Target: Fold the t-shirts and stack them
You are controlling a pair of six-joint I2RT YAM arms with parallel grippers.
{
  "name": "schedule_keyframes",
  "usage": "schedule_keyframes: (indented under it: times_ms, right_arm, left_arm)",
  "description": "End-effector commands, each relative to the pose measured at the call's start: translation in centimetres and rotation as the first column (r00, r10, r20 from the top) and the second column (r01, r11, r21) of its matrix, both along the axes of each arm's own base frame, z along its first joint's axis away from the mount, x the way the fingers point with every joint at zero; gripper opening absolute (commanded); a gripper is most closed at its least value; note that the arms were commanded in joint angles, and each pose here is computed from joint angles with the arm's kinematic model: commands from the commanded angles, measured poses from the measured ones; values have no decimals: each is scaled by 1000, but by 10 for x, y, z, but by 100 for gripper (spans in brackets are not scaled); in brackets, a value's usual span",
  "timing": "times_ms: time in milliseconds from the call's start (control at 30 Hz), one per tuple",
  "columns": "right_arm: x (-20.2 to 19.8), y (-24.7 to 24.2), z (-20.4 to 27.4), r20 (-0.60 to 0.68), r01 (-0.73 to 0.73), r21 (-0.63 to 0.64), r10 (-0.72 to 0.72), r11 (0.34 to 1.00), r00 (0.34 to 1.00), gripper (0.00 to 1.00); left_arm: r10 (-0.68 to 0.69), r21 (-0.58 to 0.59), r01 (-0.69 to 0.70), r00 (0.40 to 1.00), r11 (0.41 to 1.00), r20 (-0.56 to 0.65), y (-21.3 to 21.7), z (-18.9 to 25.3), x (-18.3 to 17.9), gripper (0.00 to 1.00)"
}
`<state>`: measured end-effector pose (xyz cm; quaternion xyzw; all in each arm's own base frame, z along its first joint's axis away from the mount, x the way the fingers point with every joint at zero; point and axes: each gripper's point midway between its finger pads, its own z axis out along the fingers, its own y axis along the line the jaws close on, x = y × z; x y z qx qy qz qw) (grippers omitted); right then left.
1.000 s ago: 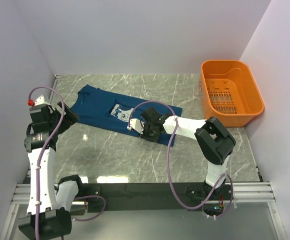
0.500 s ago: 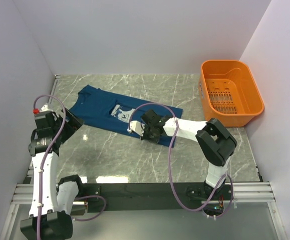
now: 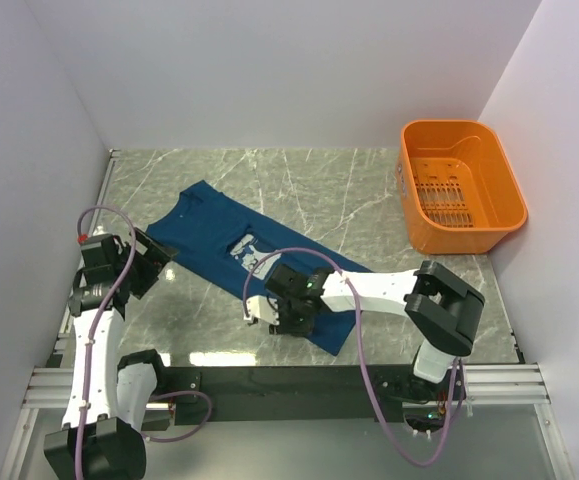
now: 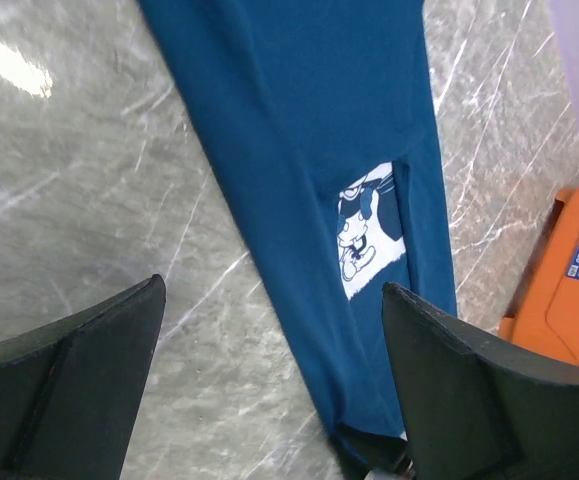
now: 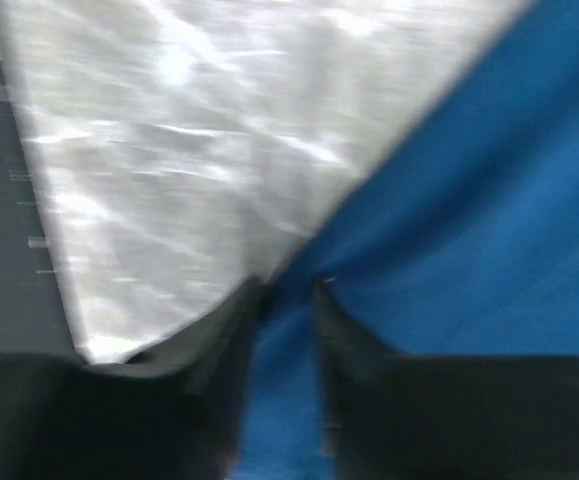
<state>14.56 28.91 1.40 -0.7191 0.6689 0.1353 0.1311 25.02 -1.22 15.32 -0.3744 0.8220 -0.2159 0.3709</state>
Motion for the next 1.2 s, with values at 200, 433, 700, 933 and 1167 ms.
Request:
schedule_keyframes:
  times_ms: [200, 433, 700, 933, 1167]
  right_arm:
    - [38, 5, 78, -123, 124, 114, -109, 986, 986, 51]
    - [166, 55, 119, -333, 535, 205, -456, 819, 825, 54]
    - [275, 100, 96, -533, 842, 163, -672, 513, 513, 58]
    - [322, 84, 73, -517, 903, 176, -744, 391, 423, 58]
    - [323, 74, 57, -477, 896, 176, -761, 407, 439, 58]
  left_arm:
    - [24, -41, -22, 998, 999, 50, -1, 8, 11, 94]
    - [23, -67, -20, 999, 998, 49, -3, 9, 16, 94]
    - [50, -89, -51, 999, 995, -4, -3, -4, 12, 93]
    - [57, -103, -59, 998, 993, -27, -4, -12, 9, 93]
    - [53, -101, -55, 998, 993, -27, -2, -13, 17, 93]
